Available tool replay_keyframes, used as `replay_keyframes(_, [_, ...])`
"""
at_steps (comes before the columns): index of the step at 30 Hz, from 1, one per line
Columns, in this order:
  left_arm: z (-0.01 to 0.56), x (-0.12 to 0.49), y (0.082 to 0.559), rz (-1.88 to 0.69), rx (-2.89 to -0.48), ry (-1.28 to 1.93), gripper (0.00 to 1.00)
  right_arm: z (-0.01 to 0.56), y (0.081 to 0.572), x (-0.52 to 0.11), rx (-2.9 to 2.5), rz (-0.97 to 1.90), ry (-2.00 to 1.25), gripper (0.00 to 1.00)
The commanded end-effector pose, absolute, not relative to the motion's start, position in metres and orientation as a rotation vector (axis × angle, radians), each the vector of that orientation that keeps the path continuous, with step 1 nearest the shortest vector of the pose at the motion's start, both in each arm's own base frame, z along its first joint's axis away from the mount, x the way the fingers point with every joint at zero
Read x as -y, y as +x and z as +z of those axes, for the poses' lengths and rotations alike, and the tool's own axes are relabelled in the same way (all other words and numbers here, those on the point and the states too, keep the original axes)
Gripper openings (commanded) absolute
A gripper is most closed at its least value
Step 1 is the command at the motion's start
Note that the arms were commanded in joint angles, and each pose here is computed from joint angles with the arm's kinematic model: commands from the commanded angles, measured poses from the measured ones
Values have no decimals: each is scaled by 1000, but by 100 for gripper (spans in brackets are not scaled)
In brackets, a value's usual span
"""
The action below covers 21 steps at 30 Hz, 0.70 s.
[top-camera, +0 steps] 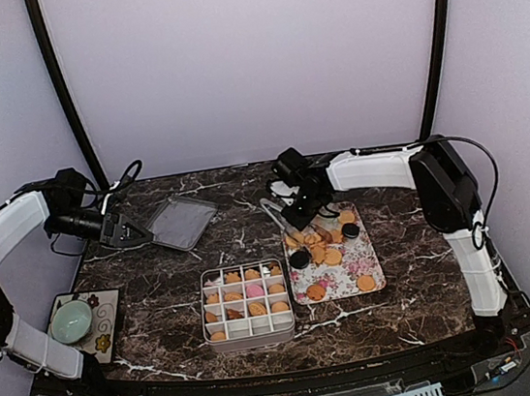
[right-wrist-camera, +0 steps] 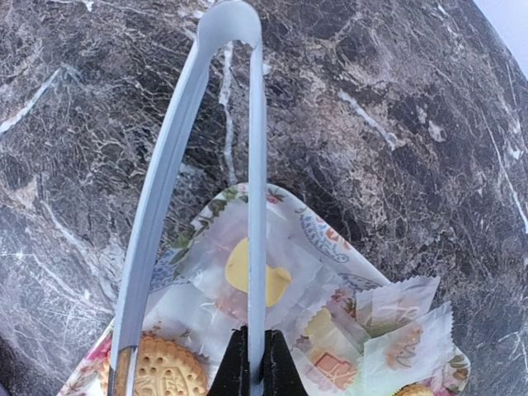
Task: Pack the cookies
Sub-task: Pick up the clamp from the plate.
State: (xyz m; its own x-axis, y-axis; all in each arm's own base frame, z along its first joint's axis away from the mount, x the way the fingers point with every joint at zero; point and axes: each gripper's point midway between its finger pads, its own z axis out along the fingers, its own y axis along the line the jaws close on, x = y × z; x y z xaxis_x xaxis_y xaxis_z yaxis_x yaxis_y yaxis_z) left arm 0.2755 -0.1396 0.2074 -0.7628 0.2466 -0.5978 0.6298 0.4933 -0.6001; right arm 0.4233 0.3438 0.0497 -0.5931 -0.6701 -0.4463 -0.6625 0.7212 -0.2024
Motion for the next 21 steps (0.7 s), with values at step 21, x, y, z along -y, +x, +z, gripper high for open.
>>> replay_keyframes(21, [316,215,255,-1667,-1816,894,99,389,302,-436,-1448,986,-412,0])
